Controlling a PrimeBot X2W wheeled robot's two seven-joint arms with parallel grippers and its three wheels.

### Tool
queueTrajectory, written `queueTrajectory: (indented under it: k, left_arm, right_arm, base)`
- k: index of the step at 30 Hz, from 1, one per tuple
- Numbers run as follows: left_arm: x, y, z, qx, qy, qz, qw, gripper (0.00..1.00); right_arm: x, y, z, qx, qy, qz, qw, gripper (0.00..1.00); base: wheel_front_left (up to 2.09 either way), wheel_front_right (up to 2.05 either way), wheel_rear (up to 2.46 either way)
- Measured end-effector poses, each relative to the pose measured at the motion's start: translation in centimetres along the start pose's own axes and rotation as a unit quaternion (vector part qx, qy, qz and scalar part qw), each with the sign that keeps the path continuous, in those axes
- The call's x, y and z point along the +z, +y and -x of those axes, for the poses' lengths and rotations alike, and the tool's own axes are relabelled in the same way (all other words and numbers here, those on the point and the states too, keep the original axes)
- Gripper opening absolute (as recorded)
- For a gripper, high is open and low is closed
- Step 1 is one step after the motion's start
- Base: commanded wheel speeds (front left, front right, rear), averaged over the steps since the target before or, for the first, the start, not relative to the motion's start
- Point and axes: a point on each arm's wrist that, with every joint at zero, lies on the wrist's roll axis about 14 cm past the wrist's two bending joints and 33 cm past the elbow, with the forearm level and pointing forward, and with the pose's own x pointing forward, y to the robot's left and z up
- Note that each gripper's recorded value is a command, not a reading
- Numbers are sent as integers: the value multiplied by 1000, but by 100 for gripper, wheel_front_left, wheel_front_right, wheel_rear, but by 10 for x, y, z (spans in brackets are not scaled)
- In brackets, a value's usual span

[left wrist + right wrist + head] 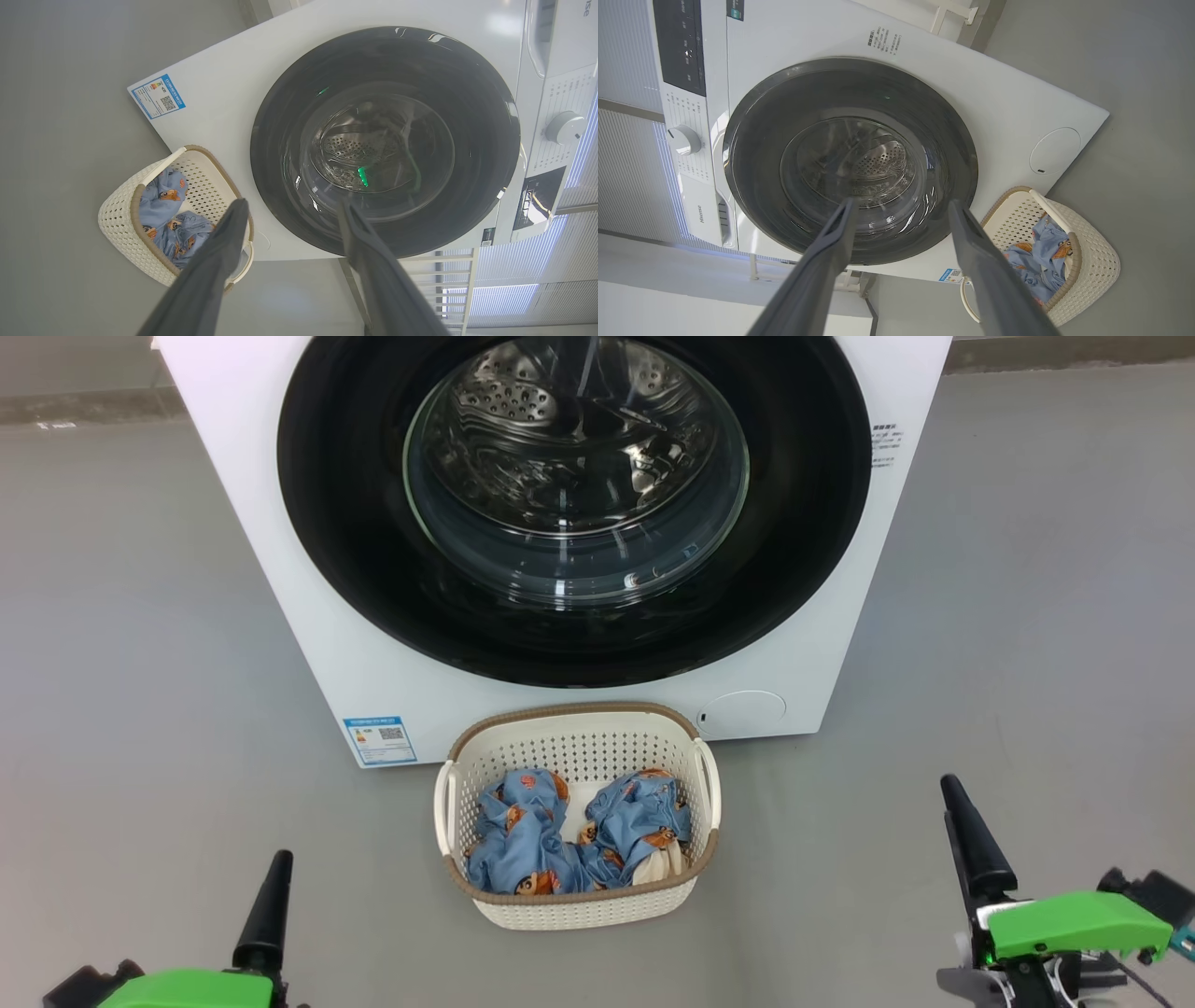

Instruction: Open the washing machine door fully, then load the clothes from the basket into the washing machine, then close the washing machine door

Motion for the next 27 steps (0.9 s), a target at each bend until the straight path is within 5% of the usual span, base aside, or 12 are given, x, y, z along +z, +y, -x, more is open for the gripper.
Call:
queueTrajectory:
  k: [27]
  left_arm:
    - [0, -18, -5, -35, 4, -208, 978, 100]
  right_arm:
    - [-14, 15, -11, 30, 23, 191, 981, 100]
  base:
    - [0, 0, 0]
